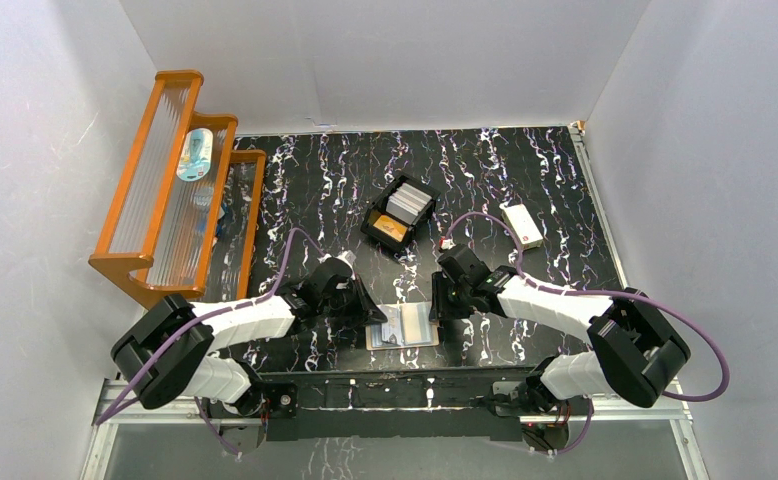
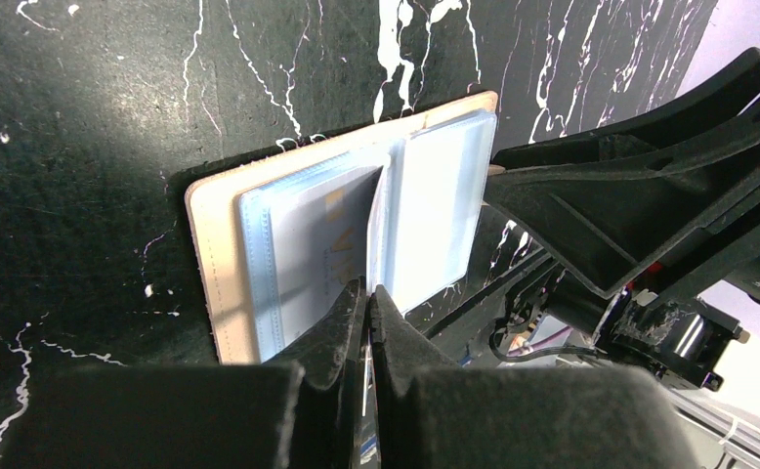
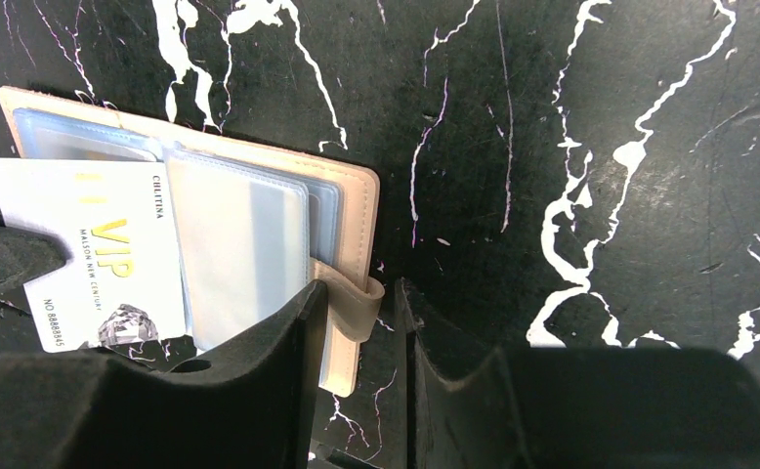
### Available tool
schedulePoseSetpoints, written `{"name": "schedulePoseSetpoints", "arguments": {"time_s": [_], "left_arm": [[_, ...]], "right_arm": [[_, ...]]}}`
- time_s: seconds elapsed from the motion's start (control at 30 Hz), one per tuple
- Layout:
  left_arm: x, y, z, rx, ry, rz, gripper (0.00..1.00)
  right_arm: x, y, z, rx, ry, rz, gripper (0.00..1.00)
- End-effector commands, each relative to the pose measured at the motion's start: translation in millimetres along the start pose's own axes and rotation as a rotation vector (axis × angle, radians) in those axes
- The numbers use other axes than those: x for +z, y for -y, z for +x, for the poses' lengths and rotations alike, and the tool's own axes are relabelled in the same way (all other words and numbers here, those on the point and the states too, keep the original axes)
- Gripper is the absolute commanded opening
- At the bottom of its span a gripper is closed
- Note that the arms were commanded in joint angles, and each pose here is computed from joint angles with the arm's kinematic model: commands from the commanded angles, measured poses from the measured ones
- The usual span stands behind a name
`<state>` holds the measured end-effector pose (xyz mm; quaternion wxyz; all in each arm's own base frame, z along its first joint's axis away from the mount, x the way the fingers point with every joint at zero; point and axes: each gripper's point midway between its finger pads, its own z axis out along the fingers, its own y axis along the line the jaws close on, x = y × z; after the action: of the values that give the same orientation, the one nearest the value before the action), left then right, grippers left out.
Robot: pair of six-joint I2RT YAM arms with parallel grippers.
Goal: Put the credit cards into the card holder
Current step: Insert the credit card into the card holder.
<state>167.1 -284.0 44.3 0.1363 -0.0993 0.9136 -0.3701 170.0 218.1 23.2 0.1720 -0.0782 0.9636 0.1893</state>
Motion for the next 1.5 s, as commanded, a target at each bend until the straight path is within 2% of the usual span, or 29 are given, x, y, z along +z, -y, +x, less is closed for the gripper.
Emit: {"name": "schedulePoseSetpoints", "arguments": {"time_s": [0.0, 0.43, 0.63, 0.77, 1.17, 1.47], "left_arm": [[4, 4, 0, -0.019, -0.009, 0.025, 0.0], [-14, 35, -10, 0.014, 0.04, 0.146, 0.0], [-15, 30, -11, 0.027, 0.053, 0.124, 0.0], [-10, 27, -9, 0.027, 0.045, 0.119, 0.0], [-4, 24, -4, 0.031, 0.023, 0.14, 0.0], [1, 16, -1, 0.022, 0.006, 0.11, 0.0]], "right_arm": [[4, 5, 5, 0.005, -0.007, 0.015, 0.39], [-7, -4, -2, 0.021, 0.012, -0.011, 0.36], [-25, -17, -19, 0.031, 0.067, -0.048, 0.43], [-28, -21, -23, 0.032, 0.078, -0.057, 0.44], [-9, -13, -13, -0.004, 0.013, -0.002, 0.5], [-1, 7, -1, -0.032, -0.018, 0.102, 0.43]]}}
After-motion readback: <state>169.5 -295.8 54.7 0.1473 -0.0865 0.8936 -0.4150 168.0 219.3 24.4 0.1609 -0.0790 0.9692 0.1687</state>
